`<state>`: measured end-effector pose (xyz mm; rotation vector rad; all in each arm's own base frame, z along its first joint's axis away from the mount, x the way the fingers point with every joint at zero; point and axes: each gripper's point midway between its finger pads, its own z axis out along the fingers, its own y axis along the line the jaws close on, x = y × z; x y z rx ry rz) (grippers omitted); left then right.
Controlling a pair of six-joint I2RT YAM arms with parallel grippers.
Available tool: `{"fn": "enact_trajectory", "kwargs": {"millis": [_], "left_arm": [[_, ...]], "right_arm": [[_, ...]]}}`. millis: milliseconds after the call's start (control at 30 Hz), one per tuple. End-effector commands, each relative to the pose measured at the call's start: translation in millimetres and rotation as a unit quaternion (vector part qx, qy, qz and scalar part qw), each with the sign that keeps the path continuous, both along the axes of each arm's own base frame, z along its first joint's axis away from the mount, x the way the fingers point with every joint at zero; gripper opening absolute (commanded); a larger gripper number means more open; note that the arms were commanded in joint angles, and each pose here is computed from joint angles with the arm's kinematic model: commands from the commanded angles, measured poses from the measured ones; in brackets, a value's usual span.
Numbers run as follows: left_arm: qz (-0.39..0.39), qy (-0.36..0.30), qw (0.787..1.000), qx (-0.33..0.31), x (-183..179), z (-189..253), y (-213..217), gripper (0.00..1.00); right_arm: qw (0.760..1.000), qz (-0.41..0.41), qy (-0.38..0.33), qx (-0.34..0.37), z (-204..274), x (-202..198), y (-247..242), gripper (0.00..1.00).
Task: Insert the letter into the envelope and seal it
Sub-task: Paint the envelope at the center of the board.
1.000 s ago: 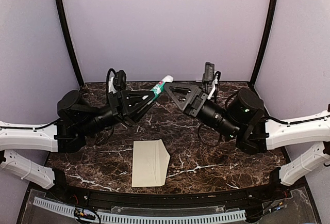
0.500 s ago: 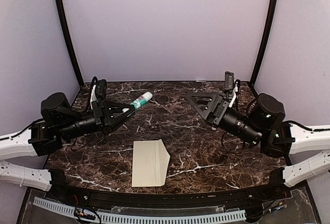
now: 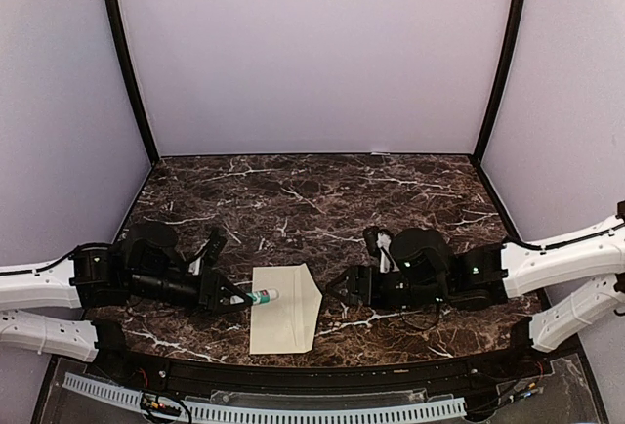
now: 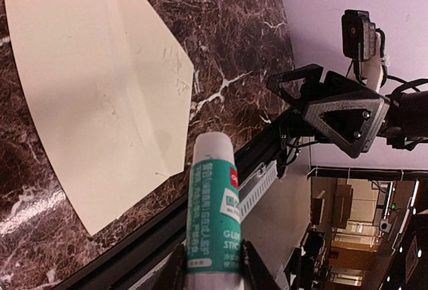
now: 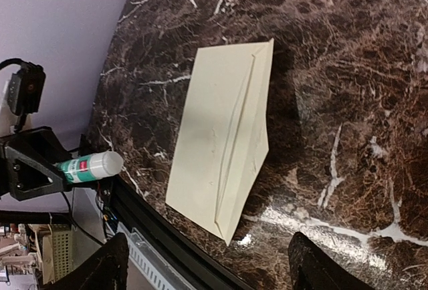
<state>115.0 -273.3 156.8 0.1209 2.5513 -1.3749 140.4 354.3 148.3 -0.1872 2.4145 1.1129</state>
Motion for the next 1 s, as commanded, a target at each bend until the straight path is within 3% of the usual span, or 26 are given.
{"fn": "enact_trajectory", "kwargs": {"millis": [0, 267, 667, 967], "left_arm": [[-0.025, 0.03, 0.999, 0.009, -14.9, -18.7, 5.7, 0.0], [-0.011, 0.046, 0.998, -0.041, -11.4, -30.3, -1.8, 0.0], [-0.007, 0.036, 0.999, -0.013, 0.1, -42.3, 2.9, 0.0], [-0.005, 0.029, 1.0, -0.004, 4.8, -45.3, 3.5, 0.0]], "right_arm": [[0.999, 0.021, 0.049, -0.003, -29.0, -12.6, 12.7, 0.77], [0.998, 0.015, 0.059, 0.002, -59.9, 3.0, 34.7, 0.65], [0.998, 0.007, 0.063, -0.014, -85.7, 24.1, 57.2, 0.47], [0.999, 0.001, 0.047, -0.015, -85.6, 48.0, 67.1, 0.4]]}}
